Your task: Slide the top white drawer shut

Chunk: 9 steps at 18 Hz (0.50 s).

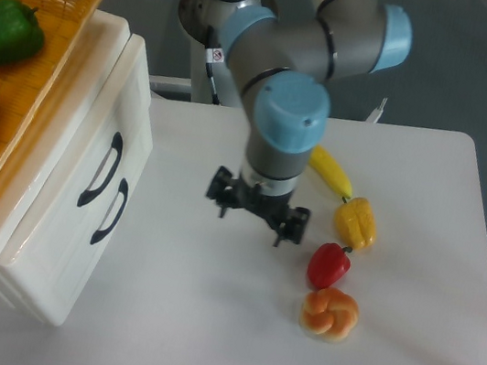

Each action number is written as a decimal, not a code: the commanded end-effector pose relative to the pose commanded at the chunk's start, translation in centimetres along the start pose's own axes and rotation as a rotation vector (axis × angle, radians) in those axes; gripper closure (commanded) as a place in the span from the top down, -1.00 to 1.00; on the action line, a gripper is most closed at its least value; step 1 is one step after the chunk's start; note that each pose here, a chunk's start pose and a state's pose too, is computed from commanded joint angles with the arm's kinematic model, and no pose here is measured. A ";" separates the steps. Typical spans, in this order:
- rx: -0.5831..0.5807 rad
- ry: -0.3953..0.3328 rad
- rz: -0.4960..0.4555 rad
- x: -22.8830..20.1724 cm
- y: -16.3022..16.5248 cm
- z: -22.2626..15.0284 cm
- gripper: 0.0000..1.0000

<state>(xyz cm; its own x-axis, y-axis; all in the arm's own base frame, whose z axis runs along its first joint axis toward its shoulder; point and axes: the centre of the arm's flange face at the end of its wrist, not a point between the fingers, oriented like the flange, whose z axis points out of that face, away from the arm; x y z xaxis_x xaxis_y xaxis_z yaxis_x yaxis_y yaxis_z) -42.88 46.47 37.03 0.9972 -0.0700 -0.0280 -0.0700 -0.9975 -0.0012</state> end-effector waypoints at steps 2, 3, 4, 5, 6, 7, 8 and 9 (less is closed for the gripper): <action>-0.020 -0.008 0.023 -1.6 1.9 0.0 1.00; -0.021 -0.008 0.023 -2.6 3.2 0.0 1.00; -0.020 -0.006 0.040 -3.5 4.5 -0.1 1.00; -0.021 -0.006 0.069 -4.4 5.6 -0.1 1.00; -0.023 -0.007 0.103 -5.0 6.6 -0.1 1.00; -0.023 -0.006 0.121 -5.9 7.8 -0.1 1.00; -0.025 -0.005 0.135 -6.9 9.5 -0.1 1.00; -0.024 -0.008 0.144 -7.4 10.4 -0.3 1.00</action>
<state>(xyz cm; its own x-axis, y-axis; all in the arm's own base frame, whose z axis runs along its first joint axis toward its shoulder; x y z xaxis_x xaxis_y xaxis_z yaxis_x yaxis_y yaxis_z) -51.02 36.63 37.52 0.9765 -0.2129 -0.0337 -0.2120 -0.9769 0.0276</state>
